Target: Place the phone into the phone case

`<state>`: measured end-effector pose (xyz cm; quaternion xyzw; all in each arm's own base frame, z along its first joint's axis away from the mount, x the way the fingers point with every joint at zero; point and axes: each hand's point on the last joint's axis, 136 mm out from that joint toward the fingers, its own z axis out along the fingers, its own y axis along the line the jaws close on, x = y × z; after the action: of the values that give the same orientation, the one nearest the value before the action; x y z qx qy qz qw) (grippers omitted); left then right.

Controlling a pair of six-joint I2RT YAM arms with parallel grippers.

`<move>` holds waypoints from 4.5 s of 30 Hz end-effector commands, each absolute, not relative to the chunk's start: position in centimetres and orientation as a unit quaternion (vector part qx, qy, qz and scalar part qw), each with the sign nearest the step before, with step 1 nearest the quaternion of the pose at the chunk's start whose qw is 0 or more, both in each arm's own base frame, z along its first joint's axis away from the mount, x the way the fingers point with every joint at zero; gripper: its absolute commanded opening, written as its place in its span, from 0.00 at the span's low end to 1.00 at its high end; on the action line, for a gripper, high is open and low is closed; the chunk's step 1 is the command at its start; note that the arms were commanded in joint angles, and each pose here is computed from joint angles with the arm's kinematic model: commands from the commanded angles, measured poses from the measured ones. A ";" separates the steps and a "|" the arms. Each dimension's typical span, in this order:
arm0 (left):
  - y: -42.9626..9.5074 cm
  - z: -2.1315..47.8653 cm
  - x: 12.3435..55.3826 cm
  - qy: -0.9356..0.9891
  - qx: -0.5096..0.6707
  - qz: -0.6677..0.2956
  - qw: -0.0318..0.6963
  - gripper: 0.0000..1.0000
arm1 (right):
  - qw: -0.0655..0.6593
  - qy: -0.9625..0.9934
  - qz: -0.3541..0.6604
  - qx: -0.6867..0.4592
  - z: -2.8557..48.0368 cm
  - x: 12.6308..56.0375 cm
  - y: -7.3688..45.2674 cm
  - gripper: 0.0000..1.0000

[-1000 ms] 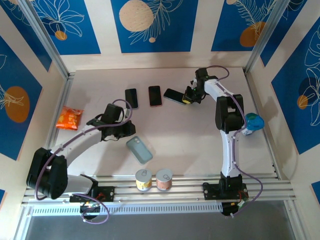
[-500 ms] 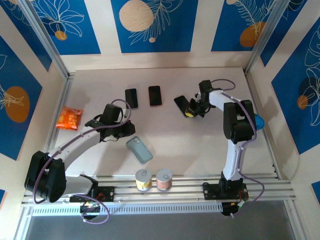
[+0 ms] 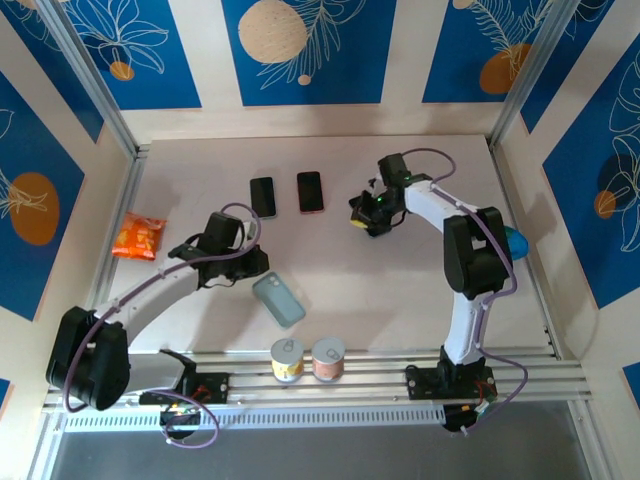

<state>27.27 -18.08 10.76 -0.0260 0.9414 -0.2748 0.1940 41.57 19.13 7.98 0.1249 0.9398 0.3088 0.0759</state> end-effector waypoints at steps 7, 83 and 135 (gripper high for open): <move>-18.0 11.5 27.6 0.936 -0.029 -0.283 0.206 0.14 | 0.082 0.947 0.248 0.186 6.0 42.5 10.5 0.00; -16.7 11.3 26.7 0.938 -0.031 -0.269 0.215 0.14 | 0.034 0.969 0.208 0.126 3.2 47.7 14.5 0.00; -35.9 5.5 24.8 0.926 0.130 -0.349 0.062 0.13 | 0.060 0.958 0.228 0.163 6.3 32.0 16.8 0.00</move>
<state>25.53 -34.62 5.84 0.1203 0.9289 -0.3411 0.0791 30.87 17.44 3.74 0.1766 0.9600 0.2152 0.0305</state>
